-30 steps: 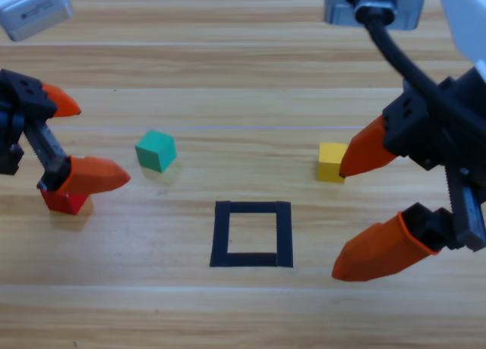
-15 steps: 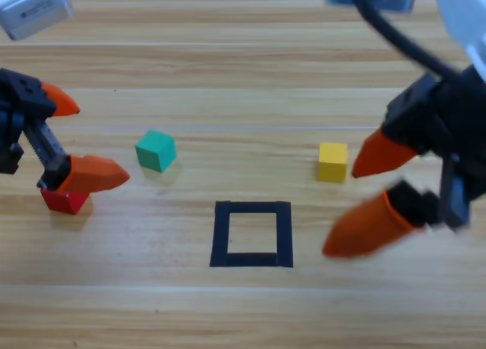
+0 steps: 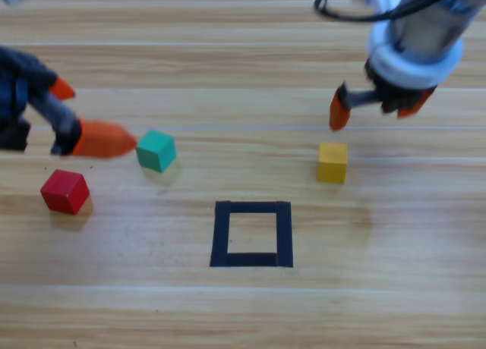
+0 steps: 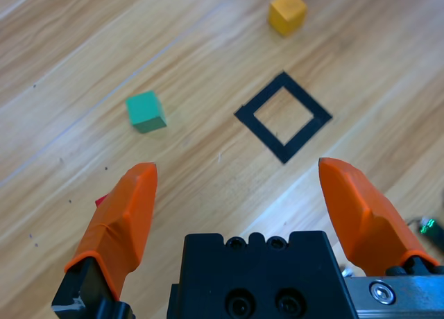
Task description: Stack the blocks in the rectangular block: red at the bottom, yellow in the middle, green on top
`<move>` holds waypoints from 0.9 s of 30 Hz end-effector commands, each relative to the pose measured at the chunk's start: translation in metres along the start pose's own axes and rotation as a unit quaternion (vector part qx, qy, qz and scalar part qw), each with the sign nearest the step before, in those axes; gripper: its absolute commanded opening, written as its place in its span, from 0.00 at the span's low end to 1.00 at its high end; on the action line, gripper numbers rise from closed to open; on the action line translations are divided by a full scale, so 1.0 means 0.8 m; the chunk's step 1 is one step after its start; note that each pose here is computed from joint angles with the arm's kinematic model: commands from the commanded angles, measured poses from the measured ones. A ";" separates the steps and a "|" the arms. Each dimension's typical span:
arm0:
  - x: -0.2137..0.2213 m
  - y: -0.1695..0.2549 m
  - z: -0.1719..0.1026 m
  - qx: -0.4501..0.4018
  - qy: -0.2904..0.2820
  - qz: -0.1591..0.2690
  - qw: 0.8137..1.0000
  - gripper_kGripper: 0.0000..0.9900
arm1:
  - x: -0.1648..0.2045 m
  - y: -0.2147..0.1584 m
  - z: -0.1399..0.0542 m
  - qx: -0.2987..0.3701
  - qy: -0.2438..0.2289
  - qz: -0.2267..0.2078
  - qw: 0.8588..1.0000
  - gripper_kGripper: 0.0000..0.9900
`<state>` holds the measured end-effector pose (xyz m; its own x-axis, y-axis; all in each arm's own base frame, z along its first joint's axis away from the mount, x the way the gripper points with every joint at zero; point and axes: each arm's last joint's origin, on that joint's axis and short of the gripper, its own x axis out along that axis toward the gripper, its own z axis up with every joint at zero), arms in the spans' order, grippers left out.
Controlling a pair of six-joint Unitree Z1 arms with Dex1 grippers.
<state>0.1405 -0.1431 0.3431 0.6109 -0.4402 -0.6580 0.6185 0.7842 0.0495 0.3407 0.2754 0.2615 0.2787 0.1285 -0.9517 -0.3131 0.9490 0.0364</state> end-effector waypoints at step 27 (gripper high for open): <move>0.230 0.140 -0.027 -0.244 0.336 0.140 0.899 0.99 | 0.106 0.050 0.017 0.094 0.079 -0.040 0.992 1.00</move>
<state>0.2983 -0.1264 0.2418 0.2660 0.0190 -0.9638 0.1041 0.9934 0.0484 0.3663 0.3135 0.2294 0.2067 0.0935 -0.9739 -0.1445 0.9874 0.0642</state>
